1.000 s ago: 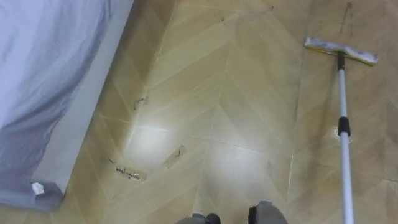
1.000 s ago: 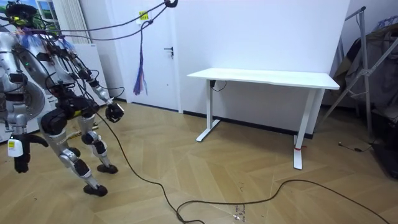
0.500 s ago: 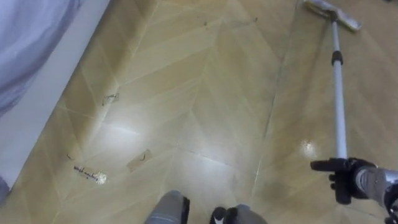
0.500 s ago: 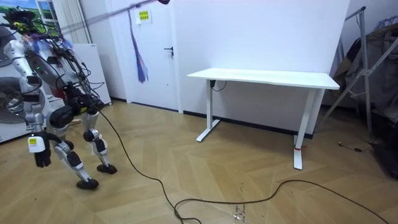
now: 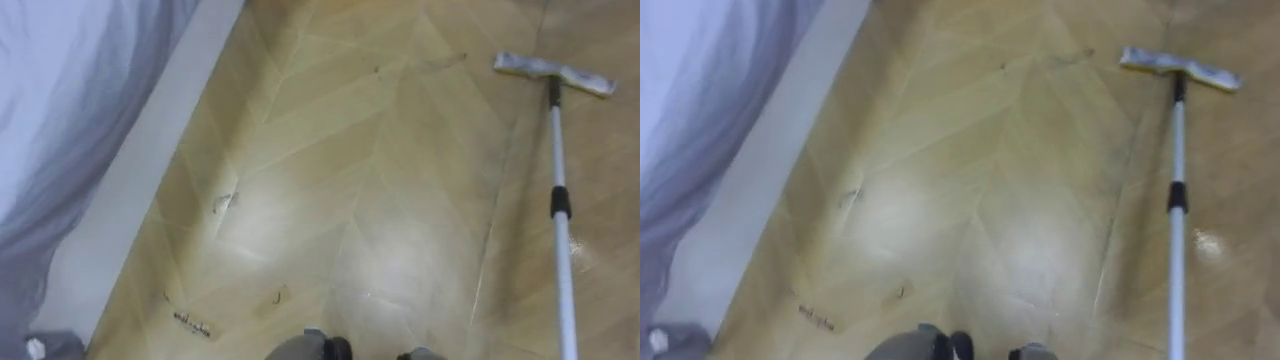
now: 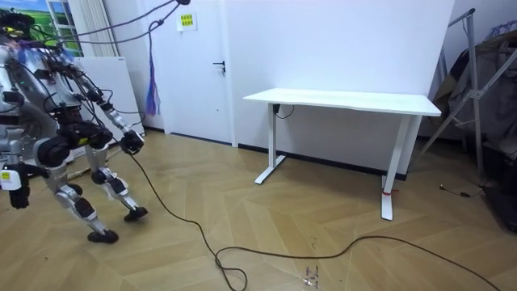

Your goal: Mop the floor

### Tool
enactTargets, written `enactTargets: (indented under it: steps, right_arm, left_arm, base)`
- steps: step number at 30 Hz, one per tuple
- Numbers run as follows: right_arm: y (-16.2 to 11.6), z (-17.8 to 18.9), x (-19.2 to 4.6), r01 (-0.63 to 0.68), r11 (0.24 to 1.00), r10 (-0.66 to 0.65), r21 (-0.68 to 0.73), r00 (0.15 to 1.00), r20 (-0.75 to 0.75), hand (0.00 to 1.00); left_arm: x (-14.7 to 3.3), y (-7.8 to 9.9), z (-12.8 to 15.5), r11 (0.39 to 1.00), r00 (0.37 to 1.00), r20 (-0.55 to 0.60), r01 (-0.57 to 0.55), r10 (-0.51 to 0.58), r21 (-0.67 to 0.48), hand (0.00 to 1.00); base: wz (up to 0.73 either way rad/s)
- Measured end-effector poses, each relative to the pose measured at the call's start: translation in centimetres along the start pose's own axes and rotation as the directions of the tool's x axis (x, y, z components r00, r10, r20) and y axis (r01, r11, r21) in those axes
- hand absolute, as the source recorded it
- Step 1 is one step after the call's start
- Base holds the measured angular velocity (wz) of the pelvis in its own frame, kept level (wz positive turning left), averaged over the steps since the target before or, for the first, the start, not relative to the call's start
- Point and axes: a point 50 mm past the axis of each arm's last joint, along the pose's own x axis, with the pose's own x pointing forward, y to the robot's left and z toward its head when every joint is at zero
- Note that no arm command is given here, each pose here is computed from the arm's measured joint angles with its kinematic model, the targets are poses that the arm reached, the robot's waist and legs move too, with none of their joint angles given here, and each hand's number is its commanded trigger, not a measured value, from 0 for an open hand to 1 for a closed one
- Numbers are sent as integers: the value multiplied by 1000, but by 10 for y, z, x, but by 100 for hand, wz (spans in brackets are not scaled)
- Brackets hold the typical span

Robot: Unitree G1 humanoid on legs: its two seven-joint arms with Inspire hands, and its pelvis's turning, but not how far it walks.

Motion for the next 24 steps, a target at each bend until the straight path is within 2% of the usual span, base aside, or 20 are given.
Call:
enactTargets:
  steps: [2, 4, 7, 10, 12, 15, 19, 22, 24]
  right_arm:
    - [8, 14, -1, -4, 999, 5, -32, 999, 41, 100]
    - [14, 19, -2, 1, 997, 2, -73, 999, 50, 100]
    - [15, 31, -4, 11, 996, -7, -86, 999, 40, 100]
    - [16, 69, -14, -1, 998, 7, -64, 996, 91, 100]
    - [9, 111, -29, -8, 999, 17, -46, 980, 197, 100]
    - [1, 136, -40, -4, 999, 12, -31, 965, 264, 100]
    - [12, 136, -40, -126, 990, 102, 65, 953, 284, 100]
    - [21, 109, -27, -163, 982, 136, 95, 961, 242, 100]
    - [21, 75, -15, -157, 984, 139, 88, 974, 181, 100]
  left_arm:
    - [0, -5, -1, 1000, 1000, 2, -2, 2, -16, 0]
    - [0, -2, -3, 999, 1000, -10, -26, 26, -22, 0]
    - [0, 4, -7, 998, 998, -29, -54, 53, -34, 0]
    - [0, 23, -1, 994, 995, -19, -103, 102, -48, 0]
    - [-1, 34, 2, 990, 991, -14, -132, 132, -44, 0]
    - [-1, 37, 8, 988, 989, -6, -147, 147, -47, 0]
    - [-1, 36, 4, 987, 989, -17, -148, 147, -68, 0]
    - [-2, 34, -2, 987, 989, -34, -145, 143, -67, 0]
    - [-2, 31, -5, 988, 989, -43, -144, 142, -51, 0]
  base:
    - [-81]
    - [-42]
    - [17]
    - [20]
    - [36]
    - [54]
    - [37]
    - [13]
    - [-2]
